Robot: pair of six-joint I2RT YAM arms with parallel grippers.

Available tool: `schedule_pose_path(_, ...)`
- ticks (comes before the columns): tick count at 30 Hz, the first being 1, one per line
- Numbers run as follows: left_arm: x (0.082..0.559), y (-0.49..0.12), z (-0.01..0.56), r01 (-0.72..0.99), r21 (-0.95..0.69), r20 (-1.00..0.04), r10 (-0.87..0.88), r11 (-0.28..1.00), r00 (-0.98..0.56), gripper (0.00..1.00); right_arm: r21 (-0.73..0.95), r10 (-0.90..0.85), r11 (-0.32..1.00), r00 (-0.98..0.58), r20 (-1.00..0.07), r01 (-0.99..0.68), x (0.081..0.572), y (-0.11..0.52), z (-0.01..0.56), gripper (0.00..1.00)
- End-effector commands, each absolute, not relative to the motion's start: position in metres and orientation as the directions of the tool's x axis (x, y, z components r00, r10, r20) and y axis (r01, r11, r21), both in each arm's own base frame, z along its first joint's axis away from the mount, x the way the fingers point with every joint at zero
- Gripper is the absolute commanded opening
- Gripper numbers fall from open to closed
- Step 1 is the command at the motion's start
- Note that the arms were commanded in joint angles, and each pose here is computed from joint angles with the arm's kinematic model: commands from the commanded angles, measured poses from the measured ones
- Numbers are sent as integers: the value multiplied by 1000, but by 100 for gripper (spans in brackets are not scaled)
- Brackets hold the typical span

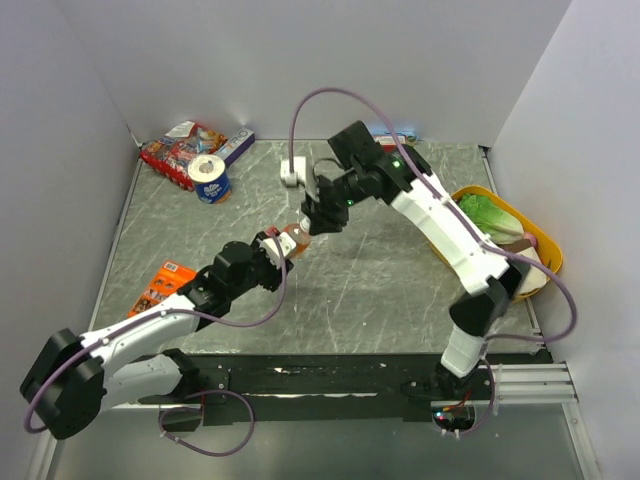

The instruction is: Screw on the bottle caps

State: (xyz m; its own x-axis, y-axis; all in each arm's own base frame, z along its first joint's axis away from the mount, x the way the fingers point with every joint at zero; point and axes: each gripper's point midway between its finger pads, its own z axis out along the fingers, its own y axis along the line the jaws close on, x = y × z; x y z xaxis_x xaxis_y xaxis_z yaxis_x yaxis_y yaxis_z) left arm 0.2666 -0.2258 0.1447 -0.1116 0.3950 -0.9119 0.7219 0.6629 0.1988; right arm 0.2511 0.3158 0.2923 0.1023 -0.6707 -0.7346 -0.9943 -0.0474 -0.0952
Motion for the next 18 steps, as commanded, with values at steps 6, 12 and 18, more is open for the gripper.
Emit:
schedule_pose_path(6,317,-229,217,505,147,-981,190,851,-35,1,375,-636,261,-450,-626,-890,237,332,272,44)
schedule_pose_path(12,289,-233,184,614,108,-968,222,782,-114,1,202,-662,266,-331,-673,-943,248,286,306,71)
schedule_pose_path(18,240,-252,168,816,79,-960,265,572,-93,1,23,-645,177,-134,-752,-984,253,248,327,72)
